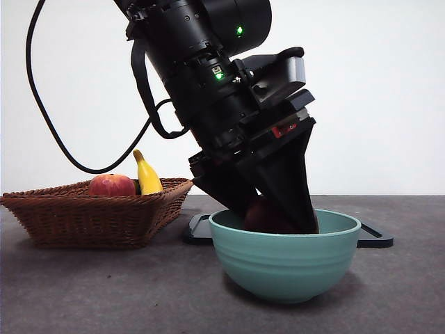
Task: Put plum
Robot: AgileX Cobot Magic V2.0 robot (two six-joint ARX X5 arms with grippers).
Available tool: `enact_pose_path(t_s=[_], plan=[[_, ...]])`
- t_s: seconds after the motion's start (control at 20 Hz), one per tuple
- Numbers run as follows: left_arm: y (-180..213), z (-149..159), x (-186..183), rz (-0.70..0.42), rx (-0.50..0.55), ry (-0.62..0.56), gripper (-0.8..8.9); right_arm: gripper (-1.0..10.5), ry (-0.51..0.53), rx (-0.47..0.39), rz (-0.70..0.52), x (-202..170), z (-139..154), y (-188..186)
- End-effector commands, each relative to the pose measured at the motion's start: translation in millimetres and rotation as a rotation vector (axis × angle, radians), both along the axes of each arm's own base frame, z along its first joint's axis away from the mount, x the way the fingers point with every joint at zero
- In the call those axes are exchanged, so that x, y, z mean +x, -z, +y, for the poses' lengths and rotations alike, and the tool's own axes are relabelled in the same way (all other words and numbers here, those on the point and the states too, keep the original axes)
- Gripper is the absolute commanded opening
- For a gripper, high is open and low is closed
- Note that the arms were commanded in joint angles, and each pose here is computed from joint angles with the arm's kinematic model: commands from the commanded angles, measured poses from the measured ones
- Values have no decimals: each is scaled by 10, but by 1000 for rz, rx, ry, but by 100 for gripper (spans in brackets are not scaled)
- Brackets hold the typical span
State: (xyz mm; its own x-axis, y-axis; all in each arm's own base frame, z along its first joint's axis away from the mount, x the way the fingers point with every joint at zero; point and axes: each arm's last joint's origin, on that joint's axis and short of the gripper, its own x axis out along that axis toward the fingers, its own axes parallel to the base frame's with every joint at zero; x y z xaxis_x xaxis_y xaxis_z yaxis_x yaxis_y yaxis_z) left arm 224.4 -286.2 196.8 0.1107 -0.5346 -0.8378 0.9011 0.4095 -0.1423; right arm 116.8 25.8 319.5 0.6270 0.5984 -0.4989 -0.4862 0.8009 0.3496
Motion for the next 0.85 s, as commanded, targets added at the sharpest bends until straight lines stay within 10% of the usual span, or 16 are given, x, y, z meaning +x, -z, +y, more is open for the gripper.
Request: enact_pose_path(t_s=[0.05,0.85], plan=[[9,-72,-10,-12,2,29,295,384,-1,9,-7,-4,5,-50],[-46,-61,-2,2,-13,-11,406,384,-1,8,12,-15,4,-35]])
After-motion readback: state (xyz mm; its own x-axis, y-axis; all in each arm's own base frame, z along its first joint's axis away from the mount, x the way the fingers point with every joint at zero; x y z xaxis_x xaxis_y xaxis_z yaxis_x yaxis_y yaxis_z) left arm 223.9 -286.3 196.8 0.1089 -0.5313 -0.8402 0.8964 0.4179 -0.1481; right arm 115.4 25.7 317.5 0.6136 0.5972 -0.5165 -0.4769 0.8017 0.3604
